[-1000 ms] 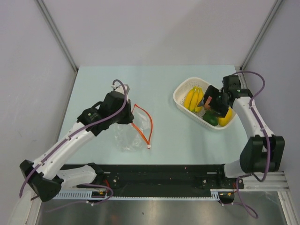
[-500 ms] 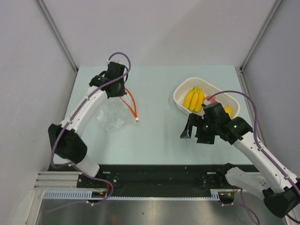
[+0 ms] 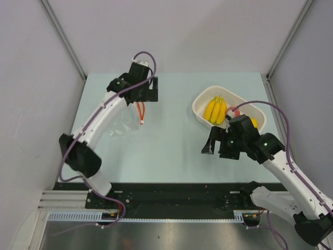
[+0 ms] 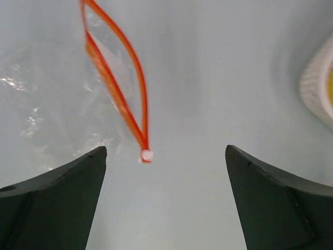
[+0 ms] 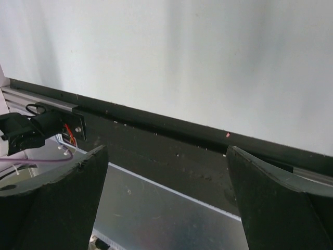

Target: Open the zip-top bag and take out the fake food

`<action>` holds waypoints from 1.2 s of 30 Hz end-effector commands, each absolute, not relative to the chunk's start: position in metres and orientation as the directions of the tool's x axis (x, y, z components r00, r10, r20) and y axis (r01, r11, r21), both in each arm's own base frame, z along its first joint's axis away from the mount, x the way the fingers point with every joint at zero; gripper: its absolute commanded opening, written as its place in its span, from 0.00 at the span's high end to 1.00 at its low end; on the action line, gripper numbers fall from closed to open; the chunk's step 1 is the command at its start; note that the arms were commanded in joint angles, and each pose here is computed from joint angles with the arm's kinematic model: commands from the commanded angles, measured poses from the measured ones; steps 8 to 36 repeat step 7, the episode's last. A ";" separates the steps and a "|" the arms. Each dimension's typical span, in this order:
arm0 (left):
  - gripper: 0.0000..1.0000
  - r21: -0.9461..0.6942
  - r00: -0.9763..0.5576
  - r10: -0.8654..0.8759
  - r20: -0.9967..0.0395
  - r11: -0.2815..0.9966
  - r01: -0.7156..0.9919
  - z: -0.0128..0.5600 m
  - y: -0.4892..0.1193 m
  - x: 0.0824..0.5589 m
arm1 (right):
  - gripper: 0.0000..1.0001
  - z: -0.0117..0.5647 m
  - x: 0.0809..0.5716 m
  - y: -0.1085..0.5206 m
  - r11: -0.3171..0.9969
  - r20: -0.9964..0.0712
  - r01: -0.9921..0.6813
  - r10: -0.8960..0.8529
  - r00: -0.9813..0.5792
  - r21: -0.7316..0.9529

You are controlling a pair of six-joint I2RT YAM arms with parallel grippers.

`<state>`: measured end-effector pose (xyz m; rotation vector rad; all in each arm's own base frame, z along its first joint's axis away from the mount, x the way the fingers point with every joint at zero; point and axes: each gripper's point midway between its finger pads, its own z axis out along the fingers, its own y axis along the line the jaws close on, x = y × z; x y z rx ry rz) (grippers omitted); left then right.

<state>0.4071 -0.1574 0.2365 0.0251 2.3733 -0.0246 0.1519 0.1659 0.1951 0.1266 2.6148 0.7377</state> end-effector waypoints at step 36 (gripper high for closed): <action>0.01 -0.606 -0.660 -0.237 -0.713 0.682 0.409 0.289 -0.276 0.202 | 0.00 0.236 0.202 0.220 0.719 -0.541 -0.268 0.176 -0.822 0.641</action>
